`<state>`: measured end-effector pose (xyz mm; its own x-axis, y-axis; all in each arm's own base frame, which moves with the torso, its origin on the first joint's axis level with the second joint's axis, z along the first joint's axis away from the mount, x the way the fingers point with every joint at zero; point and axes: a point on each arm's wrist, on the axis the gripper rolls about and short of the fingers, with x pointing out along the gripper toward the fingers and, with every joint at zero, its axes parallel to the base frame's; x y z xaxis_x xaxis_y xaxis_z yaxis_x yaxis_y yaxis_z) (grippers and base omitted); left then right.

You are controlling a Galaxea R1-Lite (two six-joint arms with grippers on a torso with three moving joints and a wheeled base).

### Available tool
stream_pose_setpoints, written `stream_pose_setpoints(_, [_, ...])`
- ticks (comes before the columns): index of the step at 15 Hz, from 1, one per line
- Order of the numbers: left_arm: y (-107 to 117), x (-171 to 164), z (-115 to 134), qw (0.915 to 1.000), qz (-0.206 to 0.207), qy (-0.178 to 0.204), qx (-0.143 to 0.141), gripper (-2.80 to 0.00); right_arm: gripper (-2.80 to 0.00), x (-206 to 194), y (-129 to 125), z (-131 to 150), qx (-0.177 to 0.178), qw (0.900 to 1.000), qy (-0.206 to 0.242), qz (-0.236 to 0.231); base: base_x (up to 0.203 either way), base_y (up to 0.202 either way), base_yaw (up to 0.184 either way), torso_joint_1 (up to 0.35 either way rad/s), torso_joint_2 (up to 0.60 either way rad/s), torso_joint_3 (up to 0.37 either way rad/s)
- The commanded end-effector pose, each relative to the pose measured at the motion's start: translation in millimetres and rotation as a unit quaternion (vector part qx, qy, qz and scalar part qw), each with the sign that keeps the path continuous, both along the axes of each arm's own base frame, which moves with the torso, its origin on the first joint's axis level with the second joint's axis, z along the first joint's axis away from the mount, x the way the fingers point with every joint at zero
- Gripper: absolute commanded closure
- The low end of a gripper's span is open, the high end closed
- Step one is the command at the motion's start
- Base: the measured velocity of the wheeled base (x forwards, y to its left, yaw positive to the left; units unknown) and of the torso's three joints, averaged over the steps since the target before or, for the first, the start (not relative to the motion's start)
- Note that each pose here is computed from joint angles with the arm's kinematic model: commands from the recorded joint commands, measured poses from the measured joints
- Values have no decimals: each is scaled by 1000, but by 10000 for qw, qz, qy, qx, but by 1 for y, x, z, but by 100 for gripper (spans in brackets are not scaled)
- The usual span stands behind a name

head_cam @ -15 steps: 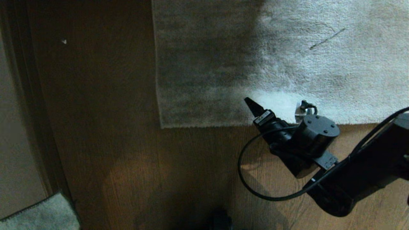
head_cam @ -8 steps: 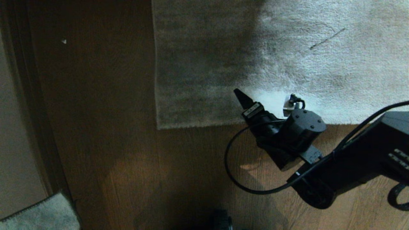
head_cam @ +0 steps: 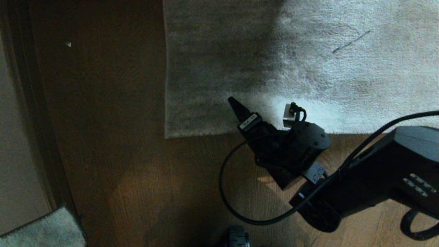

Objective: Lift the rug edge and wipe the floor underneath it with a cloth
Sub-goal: Lift up the carpet

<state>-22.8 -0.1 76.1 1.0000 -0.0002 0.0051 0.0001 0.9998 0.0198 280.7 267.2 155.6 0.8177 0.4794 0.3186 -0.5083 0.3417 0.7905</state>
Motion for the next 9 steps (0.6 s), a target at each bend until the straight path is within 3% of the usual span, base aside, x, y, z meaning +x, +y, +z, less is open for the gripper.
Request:
stream_pose_setpoints(1, [0,0,0,10000,1,-5,1,0,0,0,0,1,165,9998,-127,2,0,0,0,0,0,0])
stream_pose_setpoints(4, [0,0,0,10000,9,-5,1,0,0,1,-1,1,280,9995,-40,-166,0,0,0,0,0,0])
stream_pose_setpoints(6, [0,0,0,10000,7,-5,1,0,0,3,-1,3,812,9961,190,-273,0,0,0,0,0,0])
stream_pose_setpoints(9, [0,0,0,10000,2,-10,1,0,0,3,-3,1,1041,9935,367,-265,0,0,0,0,0,0])
